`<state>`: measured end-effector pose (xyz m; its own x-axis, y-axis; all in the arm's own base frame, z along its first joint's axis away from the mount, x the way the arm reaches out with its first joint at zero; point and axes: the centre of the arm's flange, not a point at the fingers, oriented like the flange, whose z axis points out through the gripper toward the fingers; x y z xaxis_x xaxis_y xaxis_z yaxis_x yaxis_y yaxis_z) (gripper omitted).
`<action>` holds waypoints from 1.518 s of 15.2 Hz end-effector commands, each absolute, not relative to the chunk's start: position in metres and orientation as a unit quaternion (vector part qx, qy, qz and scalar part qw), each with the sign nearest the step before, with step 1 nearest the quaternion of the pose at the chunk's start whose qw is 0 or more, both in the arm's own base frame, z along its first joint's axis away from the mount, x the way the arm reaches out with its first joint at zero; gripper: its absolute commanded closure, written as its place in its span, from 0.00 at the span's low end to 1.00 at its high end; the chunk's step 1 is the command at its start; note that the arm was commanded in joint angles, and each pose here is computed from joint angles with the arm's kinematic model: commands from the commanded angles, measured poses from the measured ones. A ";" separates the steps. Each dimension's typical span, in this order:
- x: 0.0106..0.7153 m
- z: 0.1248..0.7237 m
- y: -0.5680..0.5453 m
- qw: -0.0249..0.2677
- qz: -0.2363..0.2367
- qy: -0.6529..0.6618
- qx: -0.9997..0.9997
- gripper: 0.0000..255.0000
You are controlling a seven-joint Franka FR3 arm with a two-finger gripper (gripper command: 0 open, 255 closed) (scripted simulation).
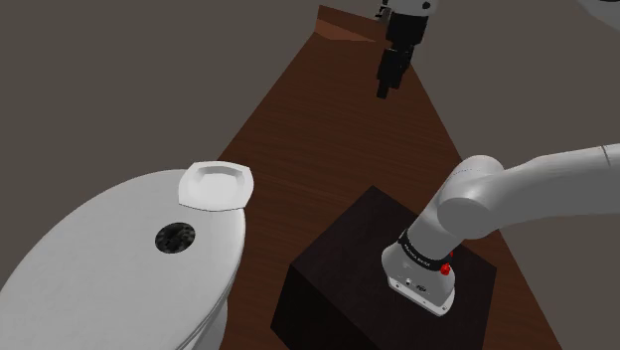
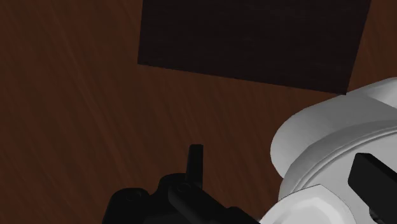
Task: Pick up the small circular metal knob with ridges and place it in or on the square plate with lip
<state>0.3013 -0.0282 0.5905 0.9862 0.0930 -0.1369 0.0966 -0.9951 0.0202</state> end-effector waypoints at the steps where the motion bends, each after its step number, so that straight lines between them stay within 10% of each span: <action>1: 0.301 0.591 -0.028 0.013 -0.068 0.048 0.996 0.00; 23: 0.403 0.422 0.180 0.007 -0.055 0.035 0.998 0.00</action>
<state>0.4018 0.1701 0.4310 0.9913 0.0702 -0.1115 0.0719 -0.9973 0.0114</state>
